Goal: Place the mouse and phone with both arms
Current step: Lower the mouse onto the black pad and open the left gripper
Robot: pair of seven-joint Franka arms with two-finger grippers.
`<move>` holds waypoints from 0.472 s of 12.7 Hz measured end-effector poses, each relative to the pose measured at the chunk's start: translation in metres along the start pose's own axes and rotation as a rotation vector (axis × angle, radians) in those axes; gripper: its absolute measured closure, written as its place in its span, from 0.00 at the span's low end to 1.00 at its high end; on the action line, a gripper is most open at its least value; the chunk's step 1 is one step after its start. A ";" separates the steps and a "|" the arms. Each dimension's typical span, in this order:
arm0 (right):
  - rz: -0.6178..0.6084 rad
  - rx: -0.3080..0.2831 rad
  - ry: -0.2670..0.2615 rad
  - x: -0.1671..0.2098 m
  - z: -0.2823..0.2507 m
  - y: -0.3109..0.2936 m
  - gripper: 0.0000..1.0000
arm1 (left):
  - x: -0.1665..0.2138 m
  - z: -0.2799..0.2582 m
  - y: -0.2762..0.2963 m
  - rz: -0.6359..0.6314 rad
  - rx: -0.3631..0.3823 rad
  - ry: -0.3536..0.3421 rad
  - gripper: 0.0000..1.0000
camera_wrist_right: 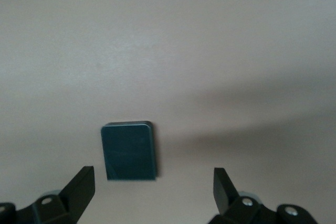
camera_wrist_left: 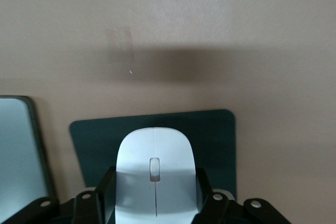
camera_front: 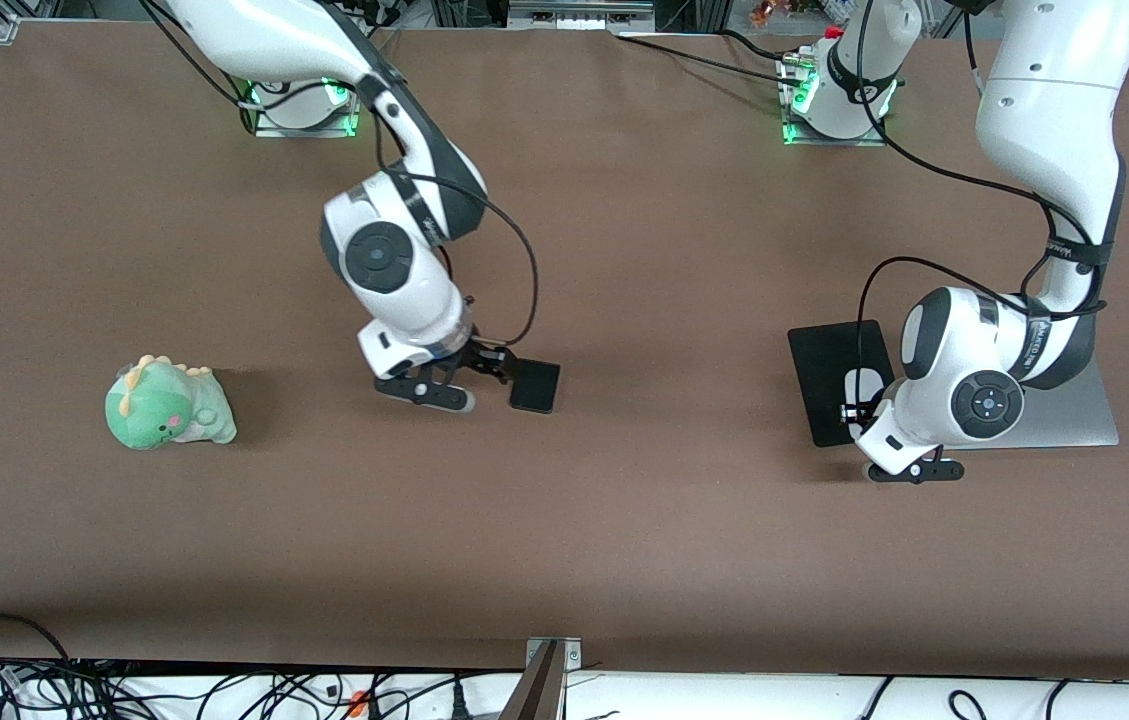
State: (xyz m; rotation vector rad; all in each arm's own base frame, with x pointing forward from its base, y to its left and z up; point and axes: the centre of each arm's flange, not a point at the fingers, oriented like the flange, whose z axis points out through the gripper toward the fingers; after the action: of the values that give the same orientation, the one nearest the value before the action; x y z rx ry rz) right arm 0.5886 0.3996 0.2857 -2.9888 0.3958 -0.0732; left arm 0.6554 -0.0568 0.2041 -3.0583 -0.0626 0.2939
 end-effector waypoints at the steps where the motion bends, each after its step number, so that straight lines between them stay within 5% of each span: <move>1: 0.006 -0.004 0.014 -0.008 0.019 -0.008 0.00 | -0.005 0.014 0.000 0.020 -0.005 0.008 0.38; 3: 0.005 -0.019 0.030 -0.023 0.053 -0.022 0.00 | -0.011 0.030 -0.004 0.054 -0.014 0.021 0.38; 6: -0.006 -0.020 0.036 -0.032 0.084 -0.030 0.00 | -0.013 0.024 -0.011 0.056 -0.018 0.028 0.13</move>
State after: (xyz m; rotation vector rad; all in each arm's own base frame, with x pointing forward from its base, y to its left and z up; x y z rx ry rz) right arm 0.5707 0.4470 0.2052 -3.0125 0.3939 -0.1247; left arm 0.6381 -0.0448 0.1842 -3.0856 0.0224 0.2557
